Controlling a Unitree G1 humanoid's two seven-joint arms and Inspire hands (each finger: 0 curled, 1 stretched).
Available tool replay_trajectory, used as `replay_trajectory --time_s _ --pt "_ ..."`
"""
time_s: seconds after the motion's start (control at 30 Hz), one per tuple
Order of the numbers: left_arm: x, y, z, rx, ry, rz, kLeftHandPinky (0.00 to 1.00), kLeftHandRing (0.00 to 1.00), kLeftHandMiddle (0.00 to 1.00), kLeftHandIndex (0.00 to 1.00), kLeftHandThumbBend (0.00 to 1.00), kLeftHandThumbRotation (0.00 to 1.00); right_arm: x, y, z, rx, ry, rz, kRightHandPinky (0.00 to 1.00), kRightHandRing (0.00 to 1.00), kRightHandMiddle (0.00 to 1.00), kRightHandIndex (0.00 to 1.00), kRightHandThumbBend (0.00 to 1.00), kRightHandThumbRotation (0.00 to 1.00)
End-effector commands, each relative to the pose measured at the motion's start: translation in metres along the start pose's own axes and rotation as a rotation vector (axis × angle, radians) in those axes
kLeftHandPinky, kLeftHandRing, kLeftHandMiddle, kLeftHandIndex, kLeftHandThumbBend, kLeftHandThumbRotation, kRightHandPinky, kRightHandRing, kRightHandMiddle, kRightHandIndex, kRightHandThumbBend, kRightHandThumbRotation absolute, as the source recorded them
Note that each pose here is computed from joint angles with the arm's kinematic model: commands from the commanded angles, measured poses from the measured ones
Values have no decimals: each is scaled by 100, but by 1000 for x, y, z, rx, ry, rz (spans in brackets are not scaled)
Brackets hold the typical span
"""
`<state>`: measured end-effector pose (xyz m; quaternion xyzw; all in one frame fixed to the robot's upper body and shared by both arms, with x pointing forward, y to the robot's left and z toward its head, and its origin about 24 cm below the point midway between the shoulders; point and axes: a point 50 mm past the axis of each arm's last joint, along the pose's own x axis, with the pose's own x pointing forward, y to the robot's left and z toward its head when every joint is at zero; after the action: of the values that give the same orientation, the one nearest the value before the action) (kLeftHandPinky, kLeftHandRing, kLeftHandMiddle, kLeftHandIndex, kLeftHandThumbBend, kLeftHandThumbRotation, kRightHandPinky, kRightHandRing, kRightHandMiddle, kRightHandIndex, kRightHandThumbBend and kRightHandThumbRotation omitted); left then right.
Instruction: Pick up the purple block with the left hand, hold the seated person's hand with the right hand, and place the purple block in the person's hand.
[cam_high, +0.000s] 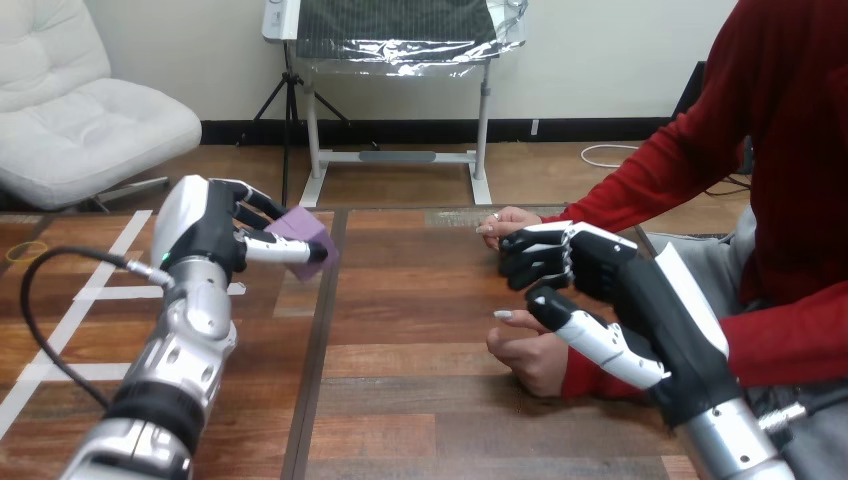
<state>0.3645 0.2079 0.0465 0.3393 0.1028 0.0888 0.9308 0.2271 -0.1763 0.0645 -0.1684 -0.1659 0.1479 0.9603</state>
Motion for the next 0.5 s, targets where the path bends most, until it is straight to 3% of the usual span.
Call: replay_trajectory --time_s 0.0,0.47 --pt "-1 22 17 -96 -108 101 27 35 41 44 71 0 24 -25 15 -123 -110 -52 59 65 68 68 79 74" --pt "-21 29 13 -177 -158 140 31 38 43 45 68 0 37 -51 14 -262 -68 -45 66 74 76 75 82 81"
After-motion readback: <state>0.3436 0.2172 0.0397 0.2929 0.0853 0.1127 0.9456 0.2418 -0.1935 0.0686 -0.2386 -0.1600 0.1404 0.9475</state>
